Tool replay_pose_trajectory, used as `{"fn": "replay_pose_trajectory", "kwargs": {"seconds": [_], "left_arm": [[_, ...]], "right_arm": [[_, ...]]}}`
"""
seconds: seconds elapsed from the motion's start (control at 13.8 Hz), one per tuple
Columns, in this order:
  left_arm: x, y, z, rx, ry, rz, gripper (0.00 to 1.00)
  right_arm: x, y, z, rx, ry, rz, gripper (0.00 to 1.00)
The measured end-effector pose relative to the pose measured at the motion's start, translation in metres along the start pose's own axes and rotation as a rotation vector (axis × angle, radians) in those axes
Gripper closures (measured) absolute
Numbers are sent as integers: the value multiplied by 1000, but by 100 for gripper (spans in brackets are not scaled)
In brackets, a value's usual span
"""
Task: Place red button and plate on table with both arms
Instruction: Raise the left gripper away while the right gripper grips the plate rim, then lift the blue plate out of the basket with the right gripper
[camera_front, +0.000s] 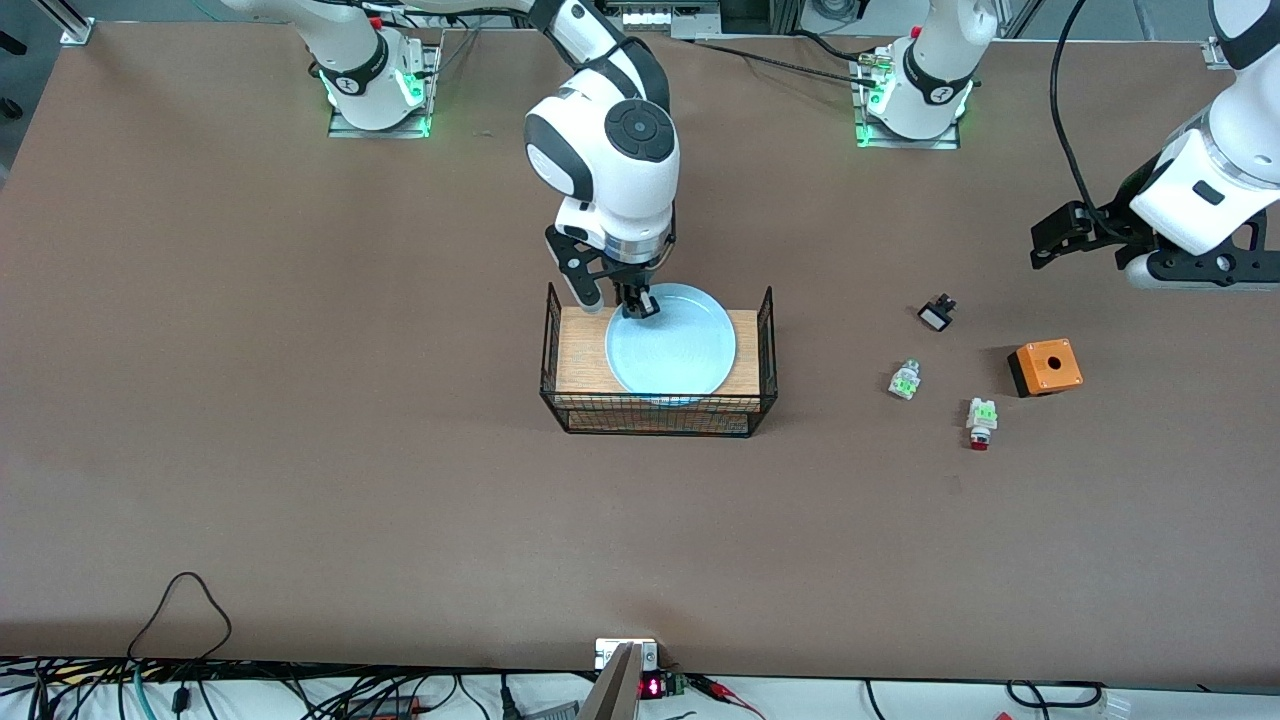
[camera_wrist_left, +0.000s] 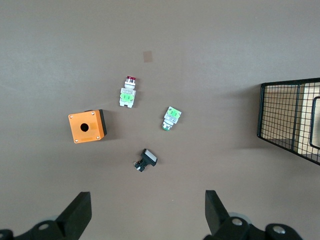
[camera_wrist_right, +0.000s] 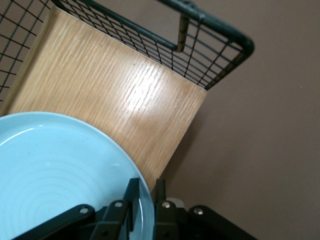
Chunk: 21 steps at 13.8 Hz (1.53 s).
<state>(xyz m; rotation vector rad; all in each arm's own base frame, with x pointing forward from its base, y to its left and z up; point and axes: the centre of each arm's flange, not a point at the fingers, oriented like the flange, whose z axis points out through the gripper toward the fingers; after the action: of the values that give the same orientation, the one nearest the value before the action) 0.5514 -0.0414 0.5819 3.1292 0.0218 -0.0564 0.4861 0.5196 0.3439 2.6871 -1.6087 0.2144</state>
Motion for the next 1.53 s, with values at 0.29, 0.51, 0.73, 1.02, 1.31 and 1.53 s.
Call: {"fn": "replay_pose_trajectory", "kwargs": {"seconds": [0.29, 0.51, 0.73, 1.02, 1.31, 1.53], "left_arm": [[-1, -4, 1, 1, -11, -8, 0], [-1, -6, 1, 1, -11, -10, 0], [-1, -6, 1, 1, -12, -10, 0], [-1, -6, 1, 1, -12, -10, 0], [-1, -6, 1, 1, -13, -10, 0], [-1, -6, 1, 1, -15, -10, 0]], "right_arm": [[-4, 1, -18, 13, -10, -10, 96], [5, 4, -50, 3, -10, 3, 96], [28, 4, -93, -30, -32, 36, 96], [40, 9, -126, -53, -65, 61, 96], [54, 12, -153, -72, -82, 63, 97], [70, 18, -193, -89, -76, -6, 97]]}}
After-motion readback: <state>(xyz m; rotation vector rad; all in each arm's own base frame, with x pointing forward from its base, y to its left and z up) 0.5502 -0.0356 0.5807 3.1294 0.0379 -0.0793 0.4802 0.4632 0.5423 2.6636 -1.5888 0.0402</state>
